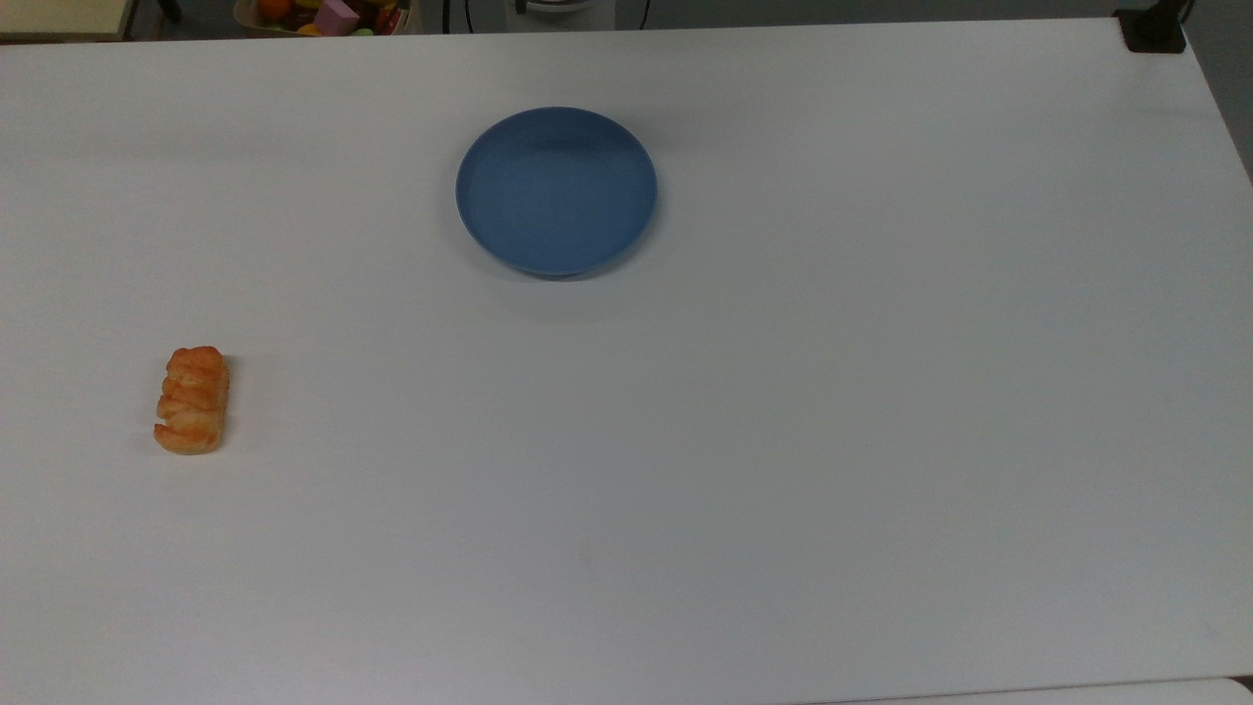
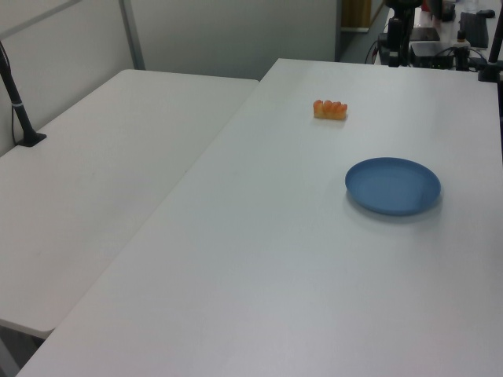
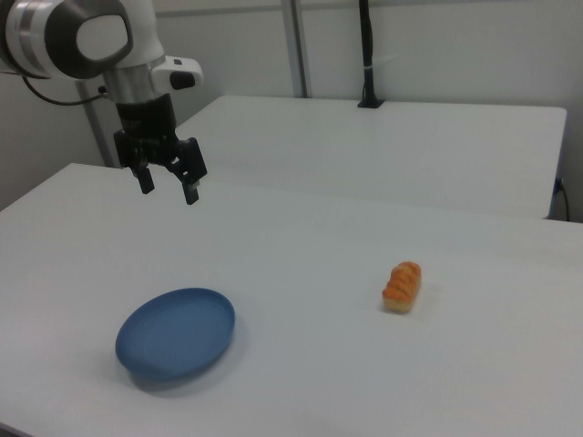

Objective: Put the bread on the table

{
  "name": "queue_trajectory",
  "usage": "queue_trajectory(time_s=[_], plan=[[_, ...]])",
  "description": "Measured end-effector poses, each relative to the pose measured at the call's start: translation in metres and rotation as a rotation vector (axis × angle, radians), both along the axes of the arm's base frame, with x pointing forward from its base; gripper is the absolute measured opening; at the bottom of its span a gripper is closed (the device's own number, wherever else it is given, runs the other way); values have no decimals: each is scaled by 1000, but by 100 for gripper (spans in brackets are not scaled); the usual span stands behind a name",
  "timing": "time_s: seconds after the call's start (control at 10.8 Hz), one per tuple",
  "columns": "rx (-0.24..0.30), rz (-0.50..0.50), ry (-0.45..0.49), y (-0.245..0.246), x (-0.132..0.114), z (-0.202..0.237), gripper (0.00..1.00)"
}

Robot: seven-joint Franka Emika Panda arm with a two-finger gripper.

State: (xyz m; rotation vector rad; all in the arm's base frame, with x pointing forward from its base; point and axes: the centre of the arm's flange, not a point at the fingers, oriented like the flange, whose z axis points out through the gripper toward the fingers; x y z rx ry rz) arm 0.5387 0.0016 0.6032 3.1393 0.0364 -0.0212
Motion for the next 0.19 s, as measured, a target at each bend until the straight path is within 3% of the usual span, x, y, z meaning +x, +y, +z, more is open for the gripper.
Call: queue_trajectory(time_s=[0.19], plan=[[-1,-12,0,-6,0,0,100]])
